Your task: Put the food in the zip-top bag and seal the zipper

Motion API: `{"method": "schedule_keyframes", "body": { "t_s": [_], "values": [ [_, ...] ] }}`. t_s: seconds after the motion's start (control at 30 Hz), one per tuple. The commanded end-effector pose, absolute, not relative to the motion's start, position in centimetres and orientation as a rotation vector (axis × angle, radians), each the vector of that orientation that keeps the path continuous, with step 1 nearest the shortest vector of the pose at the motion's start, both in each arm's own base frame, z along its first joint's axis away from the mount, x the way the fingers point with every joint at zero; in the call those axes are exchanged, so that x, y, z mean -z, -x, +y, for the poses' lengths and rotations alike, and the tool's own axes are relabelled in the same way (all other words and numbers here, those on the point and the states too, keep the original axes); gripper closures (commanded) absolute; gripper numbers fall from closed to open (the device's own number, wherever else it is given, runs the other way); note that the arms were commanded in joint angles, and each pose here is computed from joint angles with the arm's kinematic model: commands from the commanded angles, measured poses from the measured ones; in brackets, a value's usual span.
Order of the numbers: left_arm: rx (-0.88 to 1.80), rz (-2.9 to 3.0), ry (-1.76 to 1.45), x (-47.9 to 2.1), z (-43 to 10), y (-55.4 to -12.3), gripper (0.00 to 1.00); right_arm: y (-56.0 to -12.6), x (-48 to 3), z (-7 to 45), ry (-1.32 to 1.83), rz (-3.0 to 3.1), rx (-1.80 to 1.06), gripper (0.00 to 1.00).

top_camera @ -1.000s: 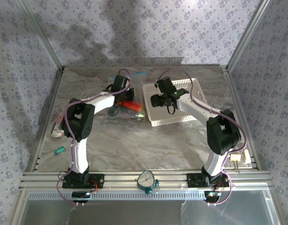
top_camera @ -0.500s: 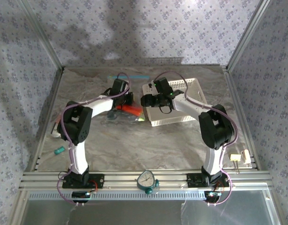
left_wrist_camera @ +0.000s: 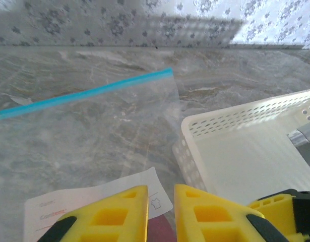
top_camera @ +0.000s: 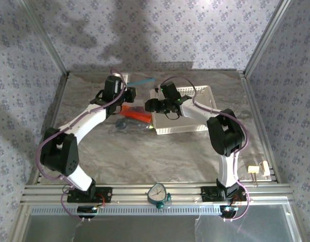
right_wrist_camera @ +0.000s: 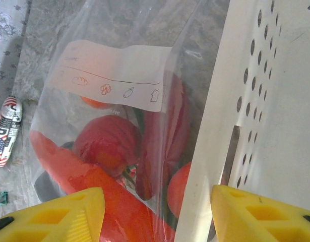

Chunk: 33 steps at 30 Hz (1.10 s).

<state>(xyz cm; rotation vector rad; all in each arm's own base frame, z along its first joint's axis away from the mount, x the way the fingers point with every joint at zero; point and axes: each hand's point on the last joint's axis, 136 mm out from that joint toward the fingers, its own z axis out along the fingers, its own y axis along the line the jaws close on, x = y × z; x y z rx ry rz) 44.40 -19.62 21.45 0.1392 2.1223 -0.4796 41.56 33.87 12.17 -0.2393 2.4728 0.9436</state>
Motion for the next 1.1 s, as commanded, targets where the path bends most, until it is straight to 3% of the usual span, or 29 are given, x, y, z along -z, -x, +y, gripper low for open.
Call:
{"method": "schedule_keyframes", "body": {
  "t_s": [0.0, 0.23, 0.53, 0.6, 0.67, 0.7, 0.73, 1.07],
  "values": [
    [0.429, 2.119, -0.155, -22.1, -17.9, -43.1, 0.78, -42.1, -13.9, 35.4, 0.255, 2.431, -0.989, 0.41],
    [0.353, 2.102, -0.128, -22.9, -13.5, -39.9, 0.76, -42.2, -15.6, 30.1, 0.272, 2.384, -0.662, 0.41],
    [0.228, 2.042, -0.023, -23.0, -7.6, -35.8, 0.68, -39.3, -24.4, 20.8, 0.23, 2.131, -0.388, 0.41],
    [0.215, 2.019, -0.003, -23.0, -6.7, -35.3, 0.62, -38.1, -25.3, 18.0, 0.172, 2.101, -0.324, 0.39],
    [0.205, 1.993, 0.018, -23.2, -5.8, -34.9, 0.44, -37.1, -26.0, 15.1, 0.133, 2.077, -0.251, 0.36],
    [0.196, 1.986, 0.027, -23.1, -5.4, -34.8, 0.19, -36.6, -26.2, 13.9, 0.113, 2.07, -0.221, 0.35],
    [0.186, 1.985, 0.043, -22.9, -4.9, -34.8, 0.0, -36.1, -26.2, 12.6, 0.089, 2.065, -0.19, 0.35],
    [-0.016, 1.968, 0.177, -19.0, 0.2, -34.8, 0.0, -30.9, -24.5, 1.3, -0.204, 1.938, 0.014, 0.32]
  ]
}}
